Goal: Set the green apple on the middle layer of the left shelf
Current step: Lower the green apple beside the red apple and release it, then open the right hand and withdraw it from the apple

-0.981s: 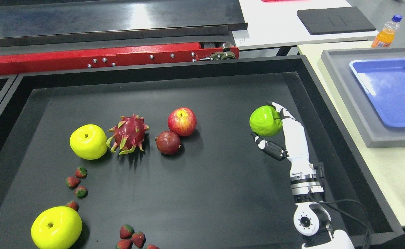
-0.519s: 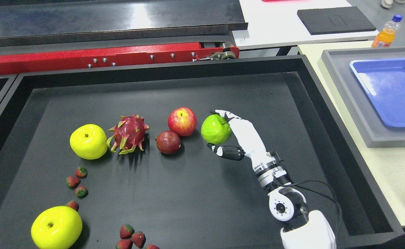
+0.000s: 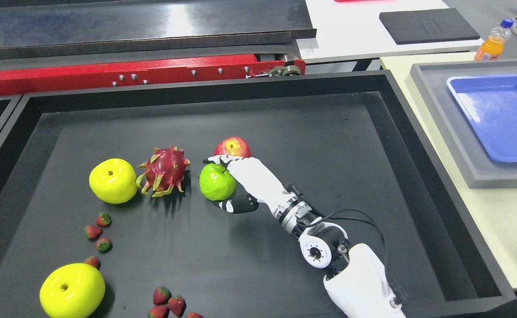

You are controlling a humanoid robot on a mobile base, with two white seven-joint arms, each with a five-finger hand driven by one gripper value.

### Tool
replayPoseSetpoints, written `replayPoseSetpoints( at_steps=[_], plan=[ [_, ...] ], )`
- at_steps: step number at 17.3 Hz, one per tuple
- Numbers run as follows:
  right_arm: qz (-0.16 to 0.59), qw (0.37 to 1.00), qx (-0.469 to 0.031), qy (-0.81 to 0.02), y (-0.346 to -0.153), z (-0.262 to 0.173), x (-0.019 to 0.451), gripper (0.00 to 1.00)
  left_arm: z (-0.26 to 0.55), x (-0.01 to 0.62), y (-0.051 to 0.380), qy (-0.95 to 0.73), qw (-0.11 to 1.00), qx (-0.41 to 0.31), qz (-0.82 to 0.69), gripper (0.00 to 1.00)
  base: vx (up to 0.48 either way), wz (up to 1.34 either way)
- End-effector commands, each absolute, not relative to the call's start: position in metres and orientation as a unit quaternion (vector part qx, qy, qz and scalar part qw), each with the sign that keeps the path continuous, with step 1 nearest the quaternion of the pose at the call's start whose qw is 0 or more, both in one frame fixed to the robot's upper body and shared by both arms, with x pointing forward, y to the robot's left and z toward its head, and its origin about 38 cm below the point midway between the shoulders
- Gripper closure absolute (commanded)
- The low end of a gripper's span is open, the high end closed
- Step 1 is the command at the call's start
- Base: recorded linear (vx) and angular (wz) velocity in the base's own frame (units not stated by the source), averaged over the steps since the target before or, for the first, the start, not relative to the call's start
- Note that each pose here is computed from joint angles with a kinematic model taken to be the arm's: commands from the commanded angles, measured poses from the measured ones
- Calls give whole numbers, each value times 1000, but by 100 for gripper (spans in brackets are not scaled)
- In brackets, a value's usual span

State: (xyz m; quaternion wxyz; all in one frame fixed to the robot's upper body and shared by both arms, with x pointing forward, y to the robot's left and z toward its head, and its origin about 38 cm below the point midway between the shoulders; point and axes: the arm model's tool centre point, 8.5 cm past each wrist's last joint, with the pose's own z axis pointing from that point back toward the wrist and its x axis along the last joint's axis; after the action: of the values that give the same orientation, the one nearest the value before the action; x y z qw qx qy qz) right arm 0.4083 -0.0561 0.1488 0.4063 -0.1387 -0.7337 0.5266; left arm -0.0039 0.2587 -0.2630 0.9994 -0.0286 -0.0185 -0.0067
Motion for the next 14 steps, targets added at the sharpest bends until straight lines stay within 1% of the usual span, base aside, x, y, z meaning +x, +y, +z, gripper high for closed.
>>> replayPoseSetpoints(
  at_steps=[1, 2, 3, 4, 5, 6, 8, 10, 12, 13, 14],
  plan=[
    [651, 333, -76, -678, 11, 107, 379, 92, -262, -4, 270, -18, 1000, -20, -7, 0, 0, 0],
    [652, 332, -80, -677, 10, 109, 384, 90, -262, -4, 270, -18, 1000, -20, -7, 0, 0, 0],
    [650, 337, -81, -677, 7, 110, 387, 75, -262, -4, 270, -18, 1000, -20, -7, 0, 0, 0],
    [637, 355, -85, -679, 0, 111, 393, 27, -262, -4, 270, -18, 1000, -20, -7, 0, 0, 0],
    [617, 376, -87, -686, -11, 117, 402, 2, -262, -4, 270, -18, 1000, -20, -7, 0, 0, 0],
    [594, 393, -87, -697, -23, 124, 410, 0, -262, -4, 270, -18, 1000, -20, -7, 0, 0, 0],
    [551, 422, -78, -716, -41, 137, 424, 0, -262, -4, 270, -18, 1000, -20, -7, 0, 0, 0],
    [490, 457, -82, -738, -74, 150, 441, 0, -262, -4, 270, -18, 1000, -20, -7, 0, 0, 0],
    [383, 517, -58, -764, -124, 154, 453, 0, -262, -4, 270, -19, 1000, -20, -7, 0, 0, 0],
    [303, 556, -45, -773, -165, 147, 454, 0, -262, -4, 270, -18, 1000, -20, -7, 0, 0, 0],
    [242, 581, -34, -776, -194, 137, 450, 0, -262, -4, 270, -18, 1000, -20, -7, 0, 0, 0]
  ],
)
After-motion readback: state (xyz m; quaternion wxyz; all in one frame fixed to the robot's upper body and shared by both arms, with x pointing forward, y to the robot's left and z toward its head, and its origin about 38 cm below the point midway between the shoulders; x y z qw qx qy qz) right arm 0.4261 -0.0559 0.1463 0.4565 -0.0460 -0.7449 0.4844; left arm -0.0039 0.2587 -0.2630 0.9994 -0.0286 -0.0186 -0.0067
